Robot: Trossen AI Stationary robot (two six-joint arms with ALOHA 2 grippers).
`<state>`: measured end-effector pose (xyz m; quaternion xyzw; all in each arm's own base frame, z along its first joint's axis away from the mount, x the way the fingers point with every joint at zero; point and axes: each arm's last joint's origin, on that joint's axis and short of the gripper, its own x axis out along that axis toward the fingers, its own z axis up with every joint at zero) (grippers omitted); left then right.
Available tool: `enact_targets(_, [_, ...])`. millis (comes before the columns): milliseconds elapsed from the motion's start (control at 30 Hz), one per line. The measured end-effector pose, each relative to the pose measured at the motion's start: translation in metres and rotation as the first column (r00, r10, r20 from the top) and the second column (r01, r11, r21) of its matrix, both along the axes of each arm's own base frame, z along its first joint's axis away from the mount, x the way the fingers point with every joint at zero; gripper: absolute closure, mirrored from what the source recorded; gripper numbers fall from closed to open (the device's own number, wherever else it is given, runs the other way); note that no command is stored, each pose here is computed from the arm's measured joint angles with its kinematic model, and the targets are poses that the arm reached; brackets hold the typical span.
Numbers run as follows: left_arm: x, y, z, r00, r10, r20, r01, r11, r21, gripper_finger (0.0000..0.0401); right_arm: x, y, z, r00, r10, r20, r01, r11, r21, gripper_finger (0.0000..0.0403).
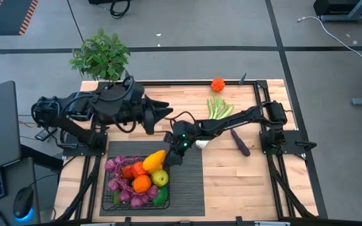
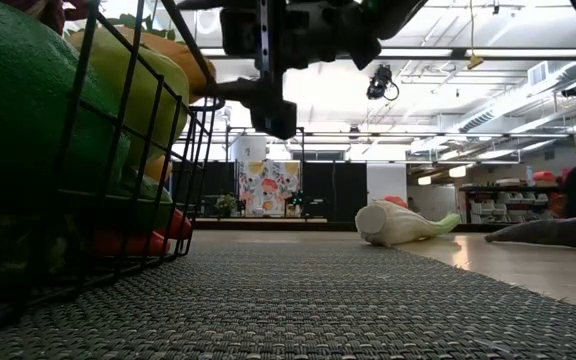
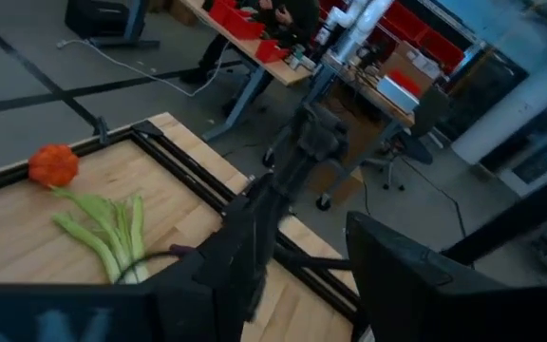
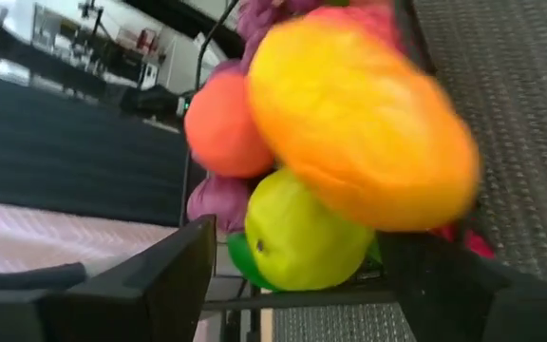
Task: Build produce basket
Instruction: Put the yellow mango into the wire basket, then put the green celery into the wire basket
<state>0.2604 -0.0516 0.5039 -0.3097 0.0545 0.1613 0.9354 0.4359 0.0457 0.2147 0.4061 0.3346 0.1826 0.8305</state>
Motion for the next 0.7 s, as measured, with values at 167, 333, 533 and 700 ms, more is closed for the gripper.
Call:
enact_targets(167, [-0.001,-0.005,0.000,0.998,-0.067,-0.020,0.068,0.997,0.049,0.0229,-0.004,-0.006,0.007,0.999,0.028,-0.042,-0.025,0.997,0.079,0.0116])
enact_targets(333, [-0.002,-0.012,-0.001,0.986,-0.158,-0.046,0.161,0.983,0.089,0.0229,-0.019,0.004,0.012,0.987,0.075,-0.142,-0.068,0.996,0.059,0.0119])
enact_targets(533, [-0.004,-0.018,-0.006,0.972,-0.207,-0.107,0.219,0.969,0.113,0.0229,-0.036,0.000,0.020,0.963,-0.058,-0.264,0.042,0.997,-0.063,0.0120])
enact_targets(700, [-0.006,-0.022,-0.007,0.968,-0.222,-0.120,0.236,0.965,0.115,0.0229,-0.040,-0.013,0.039,0.926,-0.327,-0.189,0.290,0.937,-0.196,0.0120])
